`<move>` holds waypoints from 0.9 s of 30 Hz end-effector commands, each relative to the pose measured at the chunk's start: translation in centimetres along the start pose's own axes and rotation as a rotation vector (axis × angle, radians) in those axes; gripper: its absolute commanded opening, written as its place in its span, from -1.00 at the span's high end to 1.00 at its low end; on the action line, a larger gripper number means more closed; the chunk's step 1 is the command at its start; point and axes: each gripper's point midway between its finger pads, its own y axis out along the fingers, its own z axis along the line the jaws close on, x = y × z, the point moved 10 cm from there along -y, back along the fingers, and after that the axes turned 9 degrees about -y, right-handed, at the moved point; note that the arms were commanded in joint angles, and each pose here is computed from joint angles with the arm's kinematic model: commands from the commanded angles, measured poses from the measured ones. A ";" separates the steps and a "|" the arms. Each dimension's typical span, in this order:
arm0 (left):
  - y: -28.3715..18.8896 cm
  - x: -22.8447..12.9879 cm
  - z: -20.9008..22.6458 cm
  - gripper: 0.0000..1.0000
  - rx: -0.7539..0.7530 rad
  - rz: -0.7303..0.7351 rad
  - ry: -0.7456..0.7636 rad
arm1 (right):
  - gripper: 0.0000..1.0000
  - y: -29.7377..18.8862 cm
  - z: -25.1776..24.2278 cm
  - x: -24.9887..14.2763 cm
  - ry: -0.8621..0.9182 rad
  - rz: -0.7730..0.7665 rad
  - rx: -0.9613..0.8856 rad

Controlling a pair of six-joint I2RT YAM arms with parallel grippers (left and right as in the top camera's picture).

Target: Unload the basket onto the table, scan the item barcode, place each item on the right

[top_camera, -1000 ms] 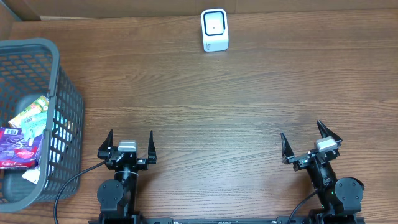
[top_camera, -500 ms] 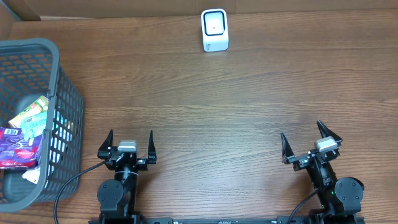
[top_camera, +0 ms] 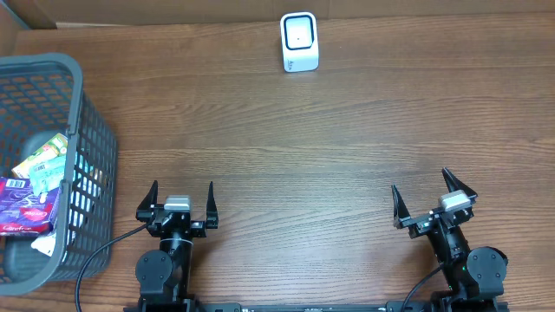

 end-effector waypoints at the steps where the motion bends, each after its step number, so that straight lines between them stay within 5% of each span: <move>1: 0.0 -0.1 0.0 -0.99 0.008 0.000 0.027 | -1.00 0.0 0.0 -0.1 -0.006 -0.010 -0.005; 27: -0.3 1.4 0.0 -0.99 0.007 -0.041 -0.075 | -1.00 -0.2 -0.2 1.2 0.024 -0.042 -0.013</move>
